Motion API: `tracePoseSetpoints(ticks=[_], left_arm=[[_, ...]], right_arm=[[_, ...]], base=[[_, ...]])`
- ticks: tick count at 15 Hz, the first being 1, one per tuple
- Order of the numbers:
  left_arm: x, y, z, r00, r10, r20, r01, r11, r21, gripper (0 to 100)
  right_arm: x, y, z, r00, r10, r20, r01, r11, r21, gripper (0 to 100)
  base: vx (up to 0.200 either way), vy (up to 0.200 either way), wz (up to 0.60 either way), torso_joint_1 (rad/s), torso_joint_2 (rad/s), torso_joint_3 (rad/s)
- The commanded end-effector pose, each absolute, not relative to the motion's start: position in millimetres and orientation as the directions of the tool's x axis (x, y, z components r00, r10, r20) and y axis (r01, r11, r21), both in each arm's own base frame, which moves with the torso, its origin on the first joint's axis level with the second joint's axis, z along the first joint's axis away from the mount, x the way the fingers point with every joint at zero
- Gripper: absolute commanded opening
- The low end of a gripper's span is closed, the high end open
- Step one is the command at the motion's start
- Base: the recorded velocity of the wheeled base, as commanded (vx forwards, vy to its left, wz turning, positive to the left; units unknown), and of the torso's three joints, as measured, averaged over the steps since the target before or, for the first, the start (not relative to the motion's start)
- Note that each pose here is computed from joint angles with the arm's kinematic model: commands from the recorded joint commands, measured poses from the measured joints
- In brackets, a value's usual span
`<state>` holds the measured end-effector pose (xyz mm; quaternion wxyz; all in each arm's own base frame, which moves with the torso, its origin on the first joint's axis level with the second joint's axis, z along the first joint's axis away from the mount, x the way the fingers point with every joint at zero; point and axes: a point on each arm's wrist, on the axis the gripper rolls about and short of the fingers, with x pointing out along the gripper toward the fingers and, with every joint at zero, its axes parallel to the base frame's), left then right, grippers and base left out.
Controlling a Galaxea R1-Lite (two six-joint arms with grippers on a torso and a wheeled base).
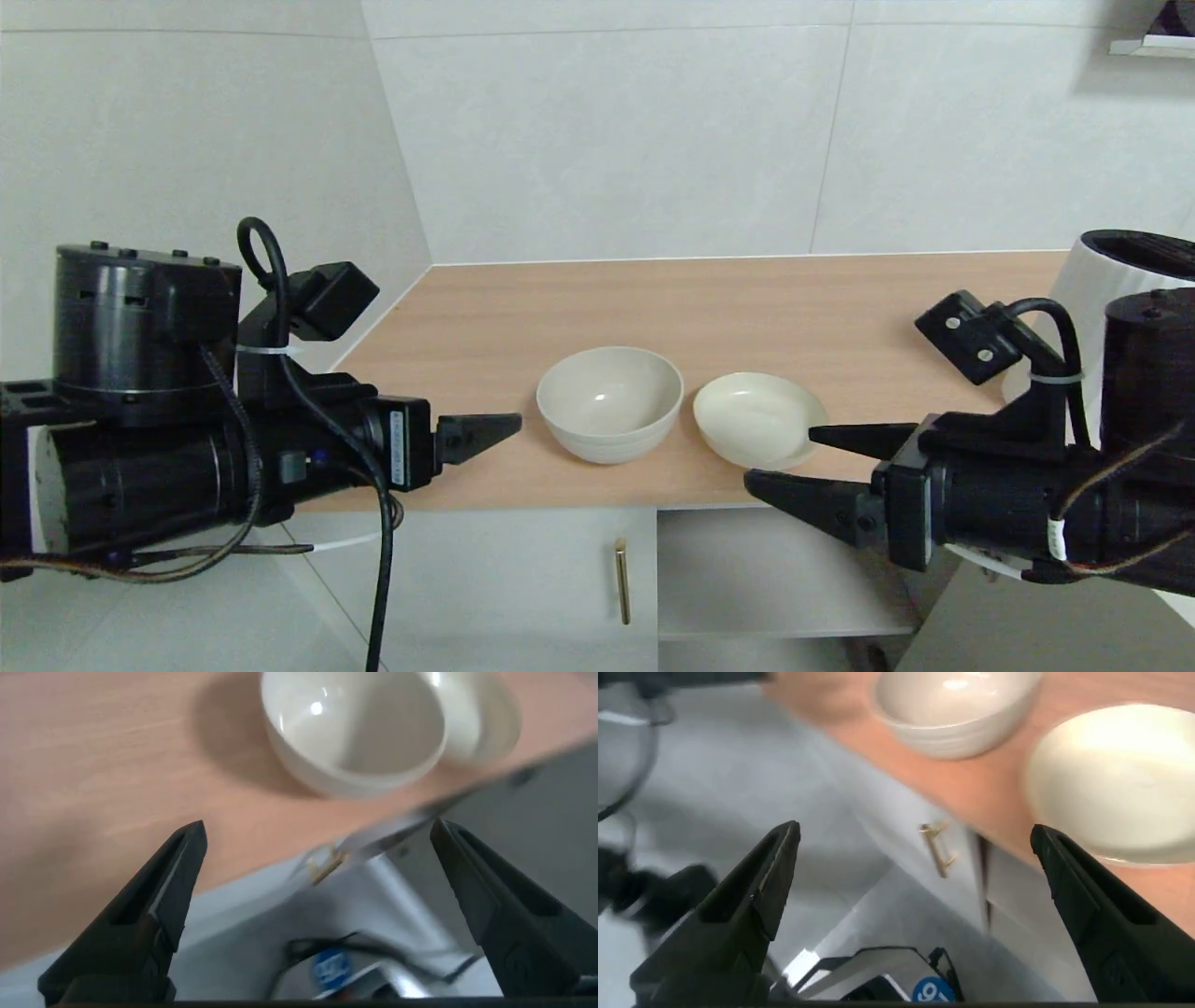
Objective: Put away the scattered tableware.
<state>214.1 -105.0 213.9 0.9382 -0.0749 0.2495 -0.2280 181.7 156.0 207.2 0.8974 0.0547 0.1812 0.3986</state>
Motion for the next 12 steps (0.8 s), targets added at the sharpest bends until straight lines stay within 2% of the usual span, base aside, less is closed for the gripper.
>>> tracePoseSetpoints(ticks=[1,4,6,7,10,12], left_arm=[[226.9,-108.5,214.3,0.774,-0.456,-0.438,0.355,0.887,-0.296,100],[243.3,-111.5,206.7,0.774,-0.43,-0.465,0.302,0.896,-0.325,100],[260.4,-118.3,203.9,0.786,-0.396,-0.475,0.194,0.887,-0.419,100],[267.1,-121.0,201.6,0.788,-0.384,-0.481,0.162,0.883,-0.44,100],[281.0,-126.9,194.9,0.785,-0.369,-0.497,0.11,0.873,-0.475,100],[289.9,-130.4,188.5,0.795,-0.326,-0.511,0.063,0.883,-0.465,100]], right_arm=[[203.5,164.9,210.6,0.667,0.648,-0.368,-0.592,0.761,0.266,100],[228.8,170.9,219.0,0.736,0.509,-0.447,-0.395,0.858,0.328,100],[252.9,165.7,213.1,0.789,0.404,-0.462,-0.285,0.908,0.307,100],[262.2,163.8,210.7,0.806,0.365,-0.466,-0.247,0.923,0.296,100],[270.3,157.9,207.0,0.816,0.329,-0.476,-0.209,0.935,0.287,100],[270.1,157.1,208.0,0.819,0.325,-0.473,-0.206,0.936,0.286,100]], base=[[0.0,0.0,0.0,0.0,0.0,0.0],[0.0,0.0,0.0,0.0,0.0,0.0],[0.0,0.0,0.0,0.0,0.0,0.0],[0.0,0.0,0.0,0.0,0.0,0.0],[0.0,0.0,0.0,0.0,0.0,0.0],[0.0,0.0,0.0,0.0,0.0,0.0]])
